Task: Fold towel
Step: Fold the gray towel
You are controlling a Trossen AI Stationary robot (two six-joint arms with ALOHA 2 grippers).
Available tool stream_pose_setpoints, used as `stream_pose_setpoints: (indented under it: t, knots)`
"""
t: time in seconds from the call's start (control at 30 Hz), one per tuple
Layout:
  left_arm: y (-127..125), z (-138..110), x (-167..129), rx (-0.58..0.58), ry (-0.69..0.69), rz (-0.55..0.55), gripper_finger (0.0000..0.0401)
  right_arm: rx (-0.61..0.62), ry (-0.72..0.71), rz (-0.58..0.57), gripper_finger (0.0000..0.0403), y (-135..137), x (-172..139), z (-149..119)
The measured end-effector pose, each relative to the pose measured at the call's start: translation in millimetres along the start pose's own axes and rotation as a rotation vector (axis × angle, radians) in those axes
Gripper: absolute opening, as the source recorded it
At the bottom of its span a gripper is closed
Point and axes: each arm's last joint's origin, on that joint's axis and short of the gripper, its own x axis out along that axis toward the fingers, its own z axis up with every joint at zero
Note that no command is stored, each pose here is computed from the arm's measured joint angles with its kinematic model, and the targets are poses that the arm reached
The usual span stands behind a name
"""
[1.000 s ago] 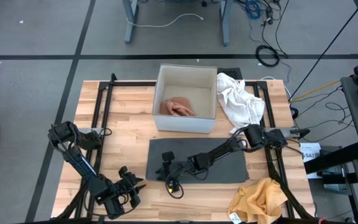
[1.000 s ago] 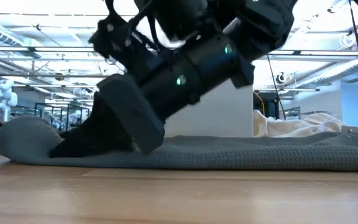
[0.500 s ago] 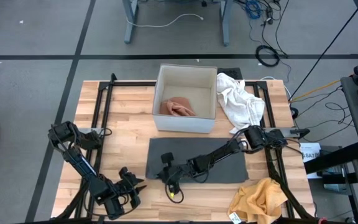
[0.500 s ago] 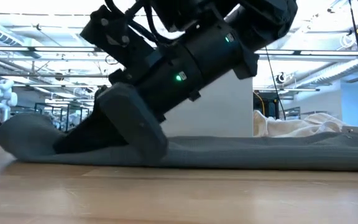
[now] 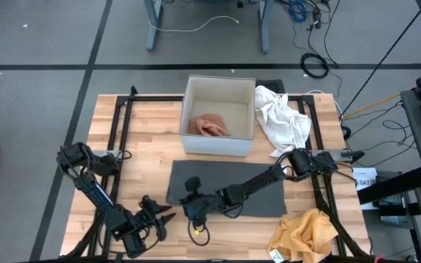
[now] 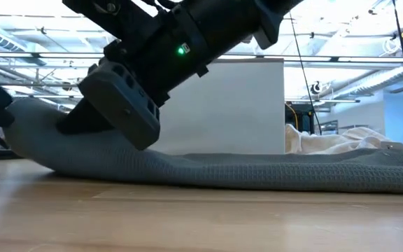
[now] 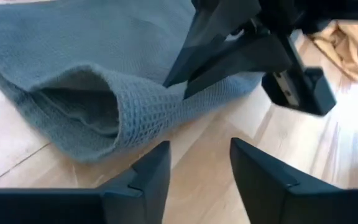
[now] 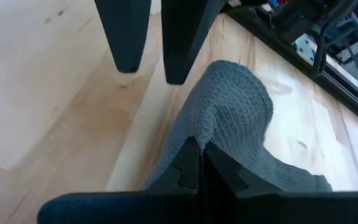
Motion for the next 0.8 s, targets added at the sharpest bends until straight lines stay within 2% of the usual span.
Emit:
stream_pose_setpoints:
  t: [0.1, 0.17, 0.27, 0.4, 0.6, 0.8]
  knots:
    - [0, 3, 4, -0.075, -0.014, 0.011, 0.0213, -0.004, -0.001, 0.001, 0.0000, 0, 0, 0]
    - [0, 4, 5, -0.078, -0.004, 0.018, 0.0235, -0.008, 0.001, 0.003, 0.0000, 1, -1, 0]
    - [1, 3, 5, 0.038, 0.010, 0.021, 0.0260, -0.019, 0.007, 0.008, 0.0000, 3, -1, 0]
    - [7, 4, 5, 0.213, 0.031, 0.068, 0.0274, -0.011, 0.023, 0.026, 0.0000, 5, -2, -1]
    - [18, 5, 4, 0.333, 0.057, 0.143, 0.0276, 0.003, 0.046, 0.054, 0.0000, 7, -3, -3]
    - [18, 3, 2, 0.503, 0.106, 0.130, 0.0281, 0.003, 0.048, 0.058, 0.0000, 7, -3, -3]
